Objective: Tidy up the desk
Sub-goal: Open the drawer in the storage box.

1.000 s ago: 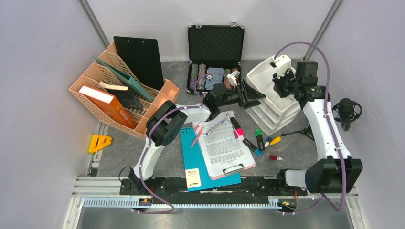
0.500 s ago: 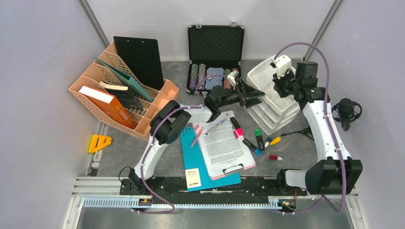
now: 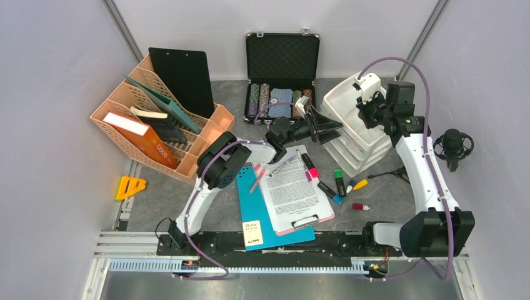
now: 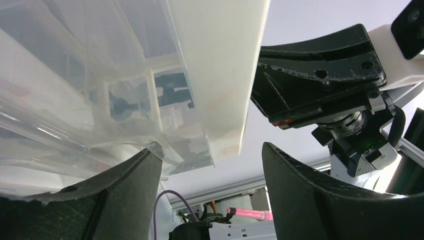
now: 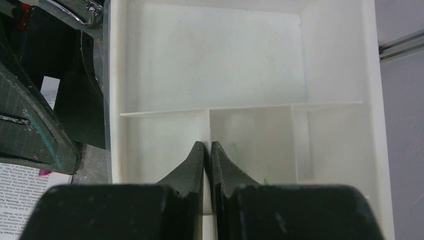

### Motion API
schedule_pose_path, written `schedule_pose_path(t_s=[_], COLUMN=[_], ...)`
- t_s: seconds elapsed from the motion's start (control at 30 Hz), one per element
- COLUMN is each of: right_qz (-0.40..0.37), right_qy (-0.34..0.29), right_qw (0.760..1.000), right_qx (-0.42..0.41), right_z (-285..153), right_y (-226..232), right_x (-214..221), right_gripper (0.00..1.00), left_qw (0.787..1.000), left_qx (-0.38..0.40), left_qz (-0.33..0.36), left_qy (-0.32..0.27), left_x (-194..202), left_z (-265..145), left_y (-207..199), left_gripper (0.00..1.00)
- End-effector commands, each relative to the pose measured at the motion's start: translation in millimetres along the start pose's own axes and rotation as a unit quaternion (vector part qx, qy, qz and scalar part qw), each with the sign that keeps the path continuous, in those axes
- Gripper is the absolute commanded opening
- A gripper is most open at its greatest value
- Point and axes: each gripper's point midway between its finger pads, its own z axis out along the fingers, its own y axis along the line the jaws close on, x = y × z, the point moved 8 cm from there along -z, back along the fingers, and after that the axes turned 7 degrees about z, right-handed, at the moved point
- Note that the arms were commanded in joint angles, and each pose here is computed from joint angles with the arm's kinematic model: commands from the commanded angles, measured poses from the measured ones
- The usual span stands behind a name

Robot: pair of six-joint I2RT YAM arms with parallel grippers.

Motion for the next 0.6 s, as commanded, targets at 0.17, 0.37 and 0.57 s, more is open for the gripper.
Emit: schedule_pose_path(t_s=[0.17, 0.37, 0.57], right_qz=[-0.001, -0.006, -0.024], right_qy=[0.066, 0.069, 0.068], right_qw=[0.997, 0.997, 0.997], right_qx=[0.025, 0.026, 0.023], right_z=[12, 13, 13], right_y=[-4, -4, -7], right_x=[28, 29, 25], right_gripper=[0.00, 0.00, 0.00], left_qw=[0.989, 0.989, 0.991], left_qx=[0.131, 0.125, 0.086], left_qz=[0.063, 0.078, 0.097], left_qy=[0.013, 0.015, 0.016], left_x=[4, 11, 17], left_z=[-15, -31, -47], left_y=[-84, -95, -94], left_gripper=[0.77, 0.77, 0.78])
